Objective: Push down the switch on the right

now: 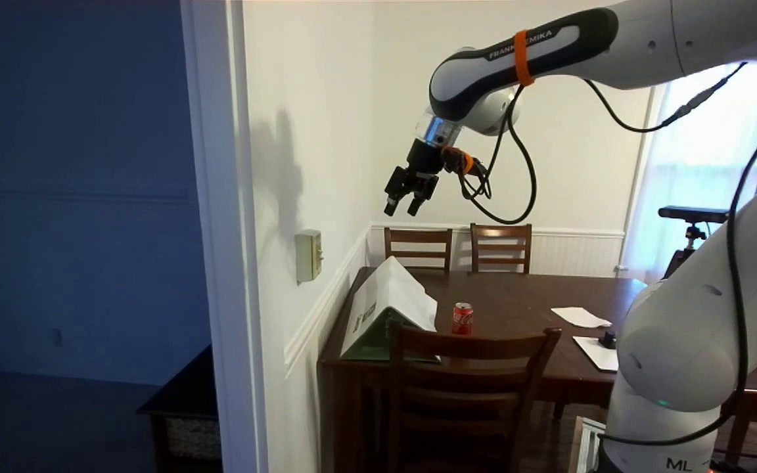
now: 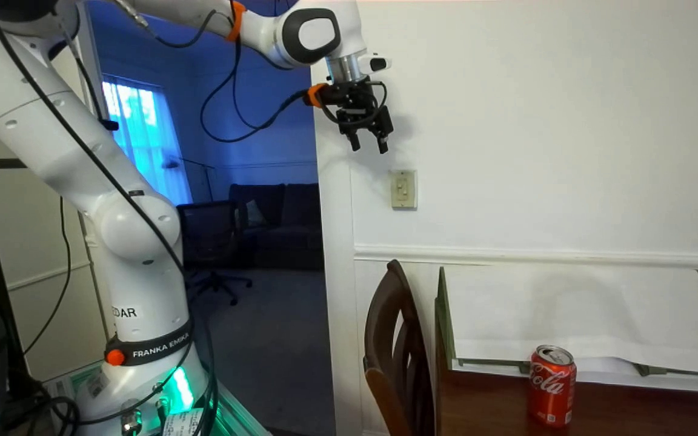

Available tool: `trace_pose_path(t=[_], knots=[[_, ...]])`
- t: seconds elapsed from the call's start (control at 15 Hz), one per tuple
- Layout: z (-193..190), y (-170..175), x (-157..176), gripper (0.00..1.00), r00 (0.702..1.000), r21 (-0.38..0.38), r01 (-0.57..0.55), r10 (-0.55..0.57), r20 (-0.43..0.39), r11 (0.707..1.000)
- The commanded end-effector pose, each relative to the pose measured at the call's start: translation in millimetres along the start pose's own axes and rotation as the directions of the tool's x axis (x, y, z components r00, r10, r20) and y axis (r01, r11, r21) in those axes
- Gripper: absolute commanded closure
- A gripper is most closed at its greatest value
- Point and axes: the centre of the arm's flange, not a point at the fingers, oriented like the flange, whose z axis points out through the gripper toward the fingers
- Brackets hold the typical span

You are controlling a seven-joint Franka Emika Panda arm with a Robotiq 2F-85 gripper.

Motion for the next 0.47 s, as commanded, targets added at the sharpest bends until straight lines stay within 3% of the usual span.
trace_pose_path(t=[0.0,0.4], knots=[[-2.8,-1.9,-4.6,0.00,1.000,0.001,0.008,-0.008,-0.005,1.000],[-3.5,-3.5,-9.6,0.00,1.000,0.000,0.018,-0.018,-0.005,1.000]])
